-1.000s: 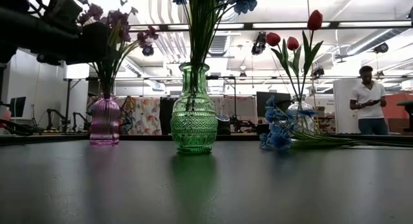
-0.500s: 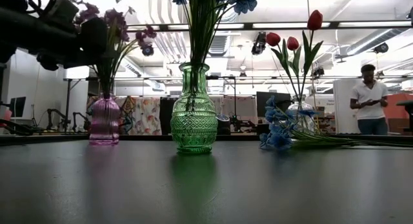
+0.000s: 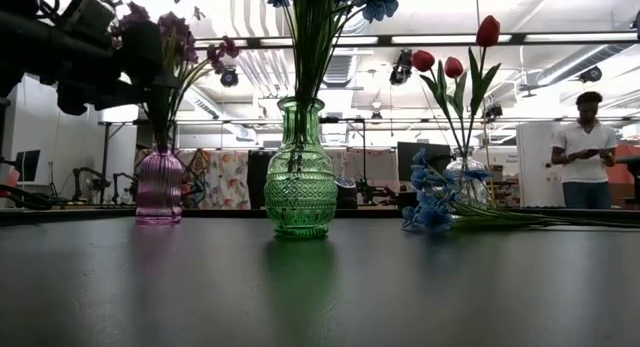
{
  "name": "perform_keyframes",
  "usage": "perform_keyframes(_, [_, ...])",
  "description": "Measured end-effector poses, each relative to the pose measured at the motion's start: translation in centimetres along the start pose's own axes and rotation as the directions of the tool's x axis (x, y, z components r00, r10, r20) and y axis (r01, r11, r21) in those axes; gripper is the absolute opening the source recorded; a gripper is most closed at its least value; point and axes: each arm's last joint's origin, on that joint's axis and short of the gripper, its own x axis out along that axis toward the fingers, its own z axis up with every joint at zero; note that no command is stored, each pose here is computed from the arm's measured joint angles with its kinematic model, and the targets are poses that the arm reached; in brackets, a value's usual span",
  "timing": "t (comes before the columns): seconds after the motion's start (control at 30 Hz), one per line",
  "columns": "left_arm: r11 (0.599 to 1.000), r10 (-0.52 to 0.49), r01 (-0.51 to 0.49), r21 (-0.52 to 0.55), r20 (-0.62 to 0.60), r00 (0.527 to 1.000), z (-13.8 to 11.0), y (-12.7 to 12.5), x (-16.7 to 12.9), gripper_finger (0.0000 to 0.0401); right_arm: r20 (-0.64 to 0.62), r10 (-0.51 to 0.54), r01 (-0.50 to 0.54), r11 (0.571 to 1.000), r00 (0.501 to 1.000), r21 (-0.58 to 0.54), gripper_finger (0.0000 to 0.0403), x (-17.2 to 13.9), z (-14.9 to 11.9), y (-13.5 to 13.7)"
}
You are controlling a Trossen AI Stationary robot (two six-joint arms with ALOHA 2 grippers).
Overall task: Sort flowers into vase by color
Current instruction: Put the purple flower into the purple crystal vase
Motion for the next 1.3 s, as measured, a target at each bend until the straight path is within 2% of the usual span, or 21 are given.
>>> perform_keyframes(0.27, [1.000,0.000,0.000,-0.019,-0.001,1.000,0.0,0.0,-0.1,0.0272,0.000,-0.001,0.001,1.000,1.000,0.008,0.0194,0.0,0.0,0.0])
perform_keyframes(0.37, [0.998,0.000,0.000,-0.060,-0.001,1.000,0.0,0.0,-0.1,0.0272,0.000,-0.001,0.001,1.000,1.000,0.008,0.0194,0.0,0.0,0.0])
perform_keyframes(0.67, [0.995,-0.057,0.056,-0.083,-0.009,0.998,-0.3,-0.5,-0.4,0.0272,0.004,-0.003,0.003,1.000,1.000,0.010,0.0194,0.0,0.1,0.0])
perform_keyframes(0.9, [0.999,0.001,-0.001,-0.054,-0.009,1.000,-0.9,-0.5,-0.4,0.0272,0.004,-0.002,0.002,1.000,1.000,0.009,0.0194,0.0,0.1,0.0])
perform_keyframes(1.13, [0.997,-0.077,0.078,0.016,-0.022,0.997,-1.4,-0.9,-0.8,0.0272,-0.003,-0.009,0.009,1.000,1.000,0.017,0.0194,0.0,0.0,0.0])
perform_keyframes(1.3, [0.991,-0.082,0.085,0.107,-0.028,0.996,-1.9,-1.0,-1.1,0.0272,-0.039,-0.086,0.087,0.996,0.996,0.035,0.0194,-0.3,0.0,-0.3])
